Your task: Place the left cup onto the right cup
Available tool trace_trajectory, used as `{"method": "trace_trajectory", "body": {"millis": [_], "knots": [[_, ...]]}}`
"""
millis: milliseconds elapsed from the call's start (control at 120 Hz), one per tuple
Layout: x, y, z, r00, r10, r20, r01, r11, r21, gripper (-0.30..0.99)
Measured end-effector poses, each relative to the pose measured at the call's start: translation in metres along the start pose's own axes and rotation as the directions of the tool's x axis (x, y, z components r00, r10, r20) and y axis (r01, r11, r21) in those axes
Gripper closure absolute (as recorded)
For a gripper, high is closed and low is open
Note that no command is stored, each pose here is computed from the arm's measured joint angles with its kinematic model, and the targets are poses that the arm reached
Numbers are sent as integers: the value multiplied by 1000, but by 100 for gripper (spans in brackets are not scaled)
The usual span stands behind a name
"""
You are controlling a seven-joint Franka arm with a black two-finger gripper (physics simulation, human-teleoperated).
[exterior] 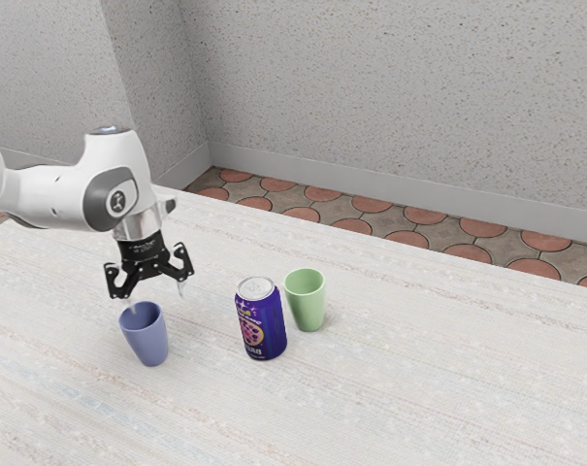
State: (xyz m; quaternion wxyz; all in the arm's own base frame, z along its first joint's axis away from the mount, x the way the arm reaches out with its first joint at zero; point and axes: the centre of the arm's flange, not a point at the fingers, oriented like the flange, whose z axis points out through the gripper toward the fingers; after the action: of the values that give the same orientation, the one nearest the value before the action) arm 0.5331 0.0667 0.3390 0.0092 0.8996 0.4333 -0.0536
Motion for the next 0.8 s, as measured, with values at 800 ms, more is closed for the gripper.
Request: {"method": "trace_trajectory", "body": {"millis": [800], "knots": [[9,4,21,1000,-2,-4,2,1000,3,38]]}}
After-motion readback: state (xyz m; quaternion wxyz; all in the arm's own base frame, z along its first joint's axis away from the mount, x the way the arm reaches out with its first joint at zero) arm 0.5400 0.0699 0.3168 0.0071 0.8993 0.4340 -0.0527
